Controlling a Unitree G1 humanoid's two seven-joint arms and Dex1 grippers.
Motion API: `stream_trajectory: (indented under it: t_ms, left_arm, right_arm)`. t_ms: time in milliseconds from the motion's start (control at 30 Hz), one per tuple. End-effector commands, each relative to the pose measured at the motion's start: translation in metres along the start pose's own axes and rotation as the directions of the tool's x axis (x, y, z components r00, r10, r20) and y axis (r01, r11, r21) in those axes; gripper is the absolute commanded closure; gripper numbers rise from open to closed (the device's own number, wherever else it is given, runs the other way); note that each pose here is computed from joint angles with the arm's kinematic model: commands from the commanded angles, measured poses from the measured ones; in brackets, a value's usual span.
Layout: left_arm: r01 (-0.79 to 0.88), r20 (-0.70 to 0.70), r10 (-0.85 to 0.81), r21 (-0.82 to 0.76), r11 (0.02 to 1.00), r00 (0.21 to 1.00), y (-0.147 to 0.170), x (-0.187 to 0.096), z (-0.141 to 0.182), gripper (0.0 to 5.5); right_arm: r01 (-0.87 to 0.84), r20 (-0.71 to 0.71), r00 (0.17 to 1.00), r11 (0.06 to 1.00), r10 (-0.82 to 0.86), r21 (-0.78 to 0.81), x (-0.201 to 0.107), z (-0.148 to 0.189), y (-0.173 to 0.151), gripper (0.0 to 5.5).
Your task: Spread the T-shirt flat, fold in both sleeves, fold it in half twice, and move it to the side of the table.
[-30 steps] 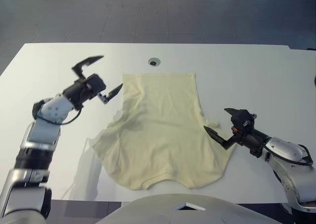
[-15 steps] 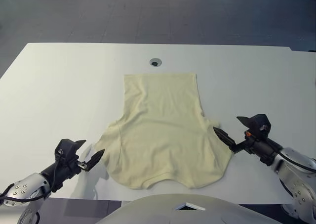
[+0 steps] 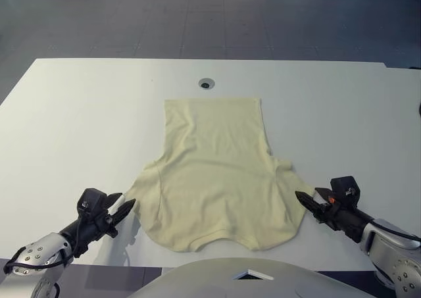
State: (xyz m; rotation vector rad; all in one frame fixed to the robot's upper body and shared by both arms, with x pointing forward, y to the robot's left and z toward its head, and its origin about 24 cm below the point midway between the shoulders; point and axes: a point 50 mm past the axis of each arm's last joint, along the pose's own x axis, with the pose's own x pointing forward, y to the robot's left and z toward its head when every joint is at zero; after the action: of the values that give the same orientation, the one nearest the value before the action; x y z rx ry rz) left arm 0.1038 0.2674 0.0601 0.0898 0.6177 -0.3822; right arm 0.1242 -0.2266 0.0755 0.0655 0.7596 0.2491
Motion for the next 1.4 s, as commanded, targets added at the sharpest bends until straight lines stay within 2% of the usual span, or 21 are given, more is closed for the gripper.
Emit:
stream_trajectory:
  t_ms: [33, 167, 200, 233, 267, 367, 400, 500, 833, 1233, 1333, 1400]
  left_arm:
    - [0.004, -0.030, -0.005, -0.012, 1.000, 1.000, 0.000, 0.001, -0.006, 2.45]
    - [0.002, -0.036, -0.003, -0.020, 1.000, 0.999, 0.001, 0.003, -0.008, 1.79]
    - [0.000, -0.034, 0.000, -0.019, 1.000, 0.999, 0.001, 0.004, -0.008, 1.67]
    - [-0.004, -0.036, 0.003, -0.025, 1.000, 0.999, 0.002, 0.004, -0.008, 1.46]
    - [-0.005, -0.039, 0.004, -0.031, 1.000, 0.999, 0.002, 0.004, -0.008, 1.34]
    - [0.012, -0.050, -0.015, -0.051, 0.999, 0.999, 0.000, 0.006, -0.009, 0.90]
    - [0.019, -0.053, -0.022, -0.059, 0.998, 0.998, -0.001, 0.006, -0.010, 1.11]
    - [0.031, -0.048, -0.035, -0.070, 0.997, 0.998, -0.003, 0.008, -0.008, 1.46]
    - [0.073, -0.033, -0.077, -0.100, 0.992, 0.997, -0.008, 0.012, -0.002, 3.02]
    - [0.032, 0.022, -0.030, -0.089, 0.996, 0.999, -0.002, 0.014, 0.002, 5.03]
    - [0.013, 0.055, -0.009, -0.075, 0.997, 0.998, 0.001, 0.015, 0.007, 5.49]
    - [0.016, 0.086, -0.012, -0.056, 0.998, 0.996, 0.001, 0.017, 0.014, 5.49]
  right_arm:
    - [0.041, -0.052, 0.998, 0.999, -0.042, -0.019, 0.001, -0.003, -0.007, 2.59]
    - [0.065, -0.068, 0.995, 0.998, -0.066, -0.021, 0.003, -0.005, -0.013, 2.04]
    - [0.067, -0.071, 0.995, 0.998, -0.068, -0.021, 0.004, -0.005, -0.013, 2.06]
    - [0.068, -0.072, 0.995, 0.997, -0.069, -0.020, 0.004, -0.005, -0.014, 1.79]
    - [0.068, -0.073, 0.995, 0.998, -0.069, -0.019, 0.004, -0.005, -0.014, 2.08]
    - [0.067, -0.079, 0.995, 0.998, -0.068, -0.016, 0.005, -0.006, -0.014, 1.86]
    - [0.068, -0.080, 0.994, 0.998, -0.069, -0.015, 0.006, -0.006, -0.014, 1.68]
    - [0.053, -0.071, 0.996, 0.999, -0.053, -0.004, 0.007, -0.005, -0.012, 2.03]
    - [0.006, -0.049, 0.999, 1.000, -0.005, 0.009, 0.010, -0.004, -0.004, 3.53]
    - [-0.026, -0.009, 1.000, 0.999, 0.025, -0.036, 0.016, 0.001, 0.001, 5.45]
    - [-0.031, 0.017, 0.999, 0.998, 0.032, -0.060, 0.016, 0.005, 0.002, 5.50]
    - [-0.034, 0.032, 0.999, 0.996, 0.037, -0.079, 0.015, 0.006, 0.005, 5.50]
